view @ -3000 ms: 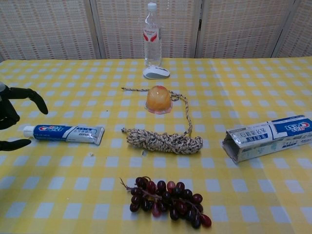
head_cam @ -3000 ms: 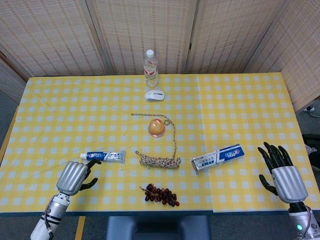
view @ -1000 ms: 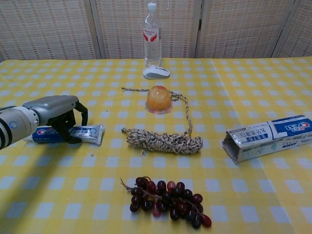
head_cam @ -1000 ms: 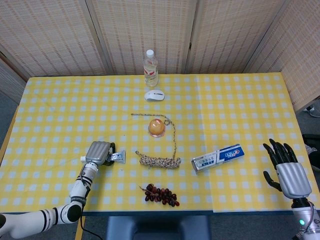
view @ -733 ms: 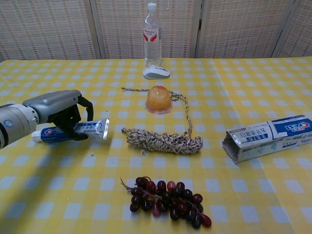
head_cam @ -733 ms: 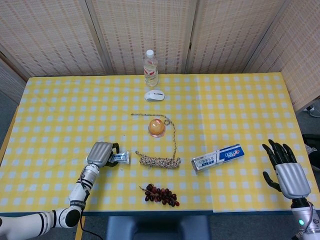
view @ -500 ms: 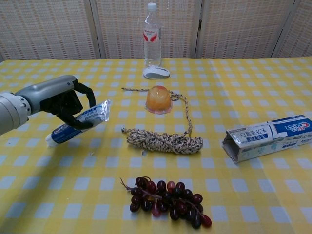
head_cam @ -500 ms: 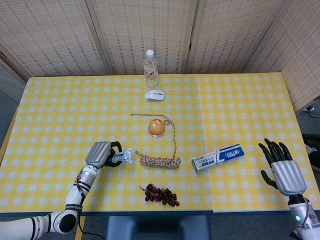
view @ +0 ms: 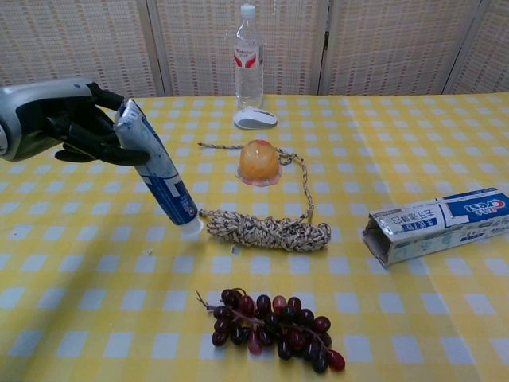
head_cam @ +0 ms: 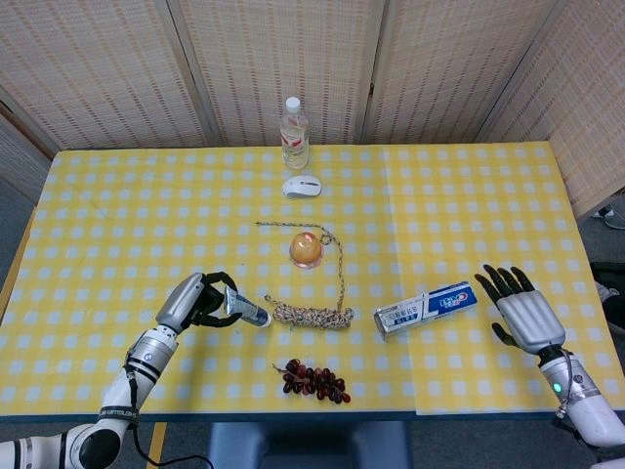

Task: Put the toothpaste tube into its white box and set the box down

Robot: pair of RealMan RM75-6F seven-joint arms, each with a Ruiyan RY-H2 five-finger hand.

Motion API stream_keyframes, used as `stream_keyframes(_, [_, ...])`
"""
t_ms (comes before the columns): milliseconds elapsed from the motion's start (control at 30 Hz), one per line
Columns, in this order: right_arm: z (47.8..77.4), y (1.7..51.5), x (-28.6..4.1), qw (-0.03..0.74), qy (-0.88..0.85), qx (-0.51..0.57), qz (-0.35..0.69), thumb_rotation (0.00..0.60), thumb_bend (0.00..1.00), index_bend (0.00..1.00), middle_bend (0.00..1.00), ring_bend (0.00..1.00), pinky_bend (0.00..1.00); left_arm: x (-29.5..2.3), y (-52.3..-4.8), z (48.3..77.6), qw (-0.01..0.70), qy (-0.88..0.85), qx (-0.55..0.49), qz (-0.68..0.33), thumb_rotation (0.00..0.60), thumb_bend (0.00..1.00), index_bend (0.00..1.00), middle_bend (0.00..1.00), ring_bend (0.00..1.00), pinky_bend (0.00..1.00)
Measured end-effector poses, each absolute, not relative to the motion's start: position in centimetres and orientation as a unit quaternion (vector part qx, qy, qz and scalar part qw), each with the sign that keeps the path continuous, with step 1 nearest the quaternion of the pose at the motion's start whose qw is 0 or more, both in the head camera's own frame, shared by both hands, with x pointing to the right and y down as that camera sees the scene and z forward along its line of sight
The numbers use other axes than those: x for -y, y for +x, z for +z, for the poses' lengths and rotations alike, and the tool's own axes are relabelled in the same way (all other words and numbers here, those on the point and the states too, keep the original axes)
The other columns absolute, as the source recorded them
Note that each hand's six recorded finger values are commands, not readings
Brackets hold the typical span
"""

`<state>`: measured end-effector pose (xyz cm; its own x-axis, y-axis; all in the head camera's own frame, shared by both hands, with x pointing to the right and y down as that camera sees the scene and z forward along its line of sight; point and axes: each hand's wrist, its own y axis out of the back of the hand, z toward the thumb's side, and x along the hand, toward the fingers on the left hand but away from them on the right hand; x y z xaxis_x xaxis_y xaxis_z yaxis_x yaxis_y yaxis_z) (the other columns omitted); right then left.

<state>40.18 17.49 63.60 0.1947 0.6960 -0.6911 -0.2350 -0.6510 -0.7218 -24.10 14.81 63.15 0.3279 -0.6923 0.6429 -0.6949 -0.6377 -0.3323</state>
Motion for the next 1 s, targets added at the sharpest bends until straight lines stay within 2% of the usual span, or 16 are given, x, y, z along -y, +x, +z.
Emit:
stream_keyframes(200, [66.1,38.1,-16.3,0.385,-0.678,0.119,0.615,0.600,0.41,0.00,0.00,0.03,0.00,-14.9,-24.1,61.6,0.052,0.822,0.425,0.375,0.600,0.74,0.80,1.00,1.00,1.00])
stream_keyframes(833, [71.7,33.0,-16.5,0.390,-0.696,0.073,0.598,0.600,0.41,0.00,0.09,0.10,0.00,-14.9,-25.1,60.7,0.048,0.819,0.429,0.377,0.600,0.74,0.80,1.00,1.00,1.00])
stream_keyframes(933, [72.1,32.5,-16.4,0.392,-0.698,0.076,0.595,0.600,0.41,0.07,0.16,0.15,0.00,-14.9,-25.4,60.6,0.047,0.818,0.430,0.379,0.600,0.74,0.80,1.00,1.00,1.00])
stream_keyframes(1000, [72.3,32.2,-16.3,0.396,-0.698,0.079,0.591,0.600,0.41,0.13,0.20,0.19,0.04,-14.9,-25.5,60.6,0.049,0.817,0.430,0.380,0.600,0.74,0.80,1.00,1.00,1.00])
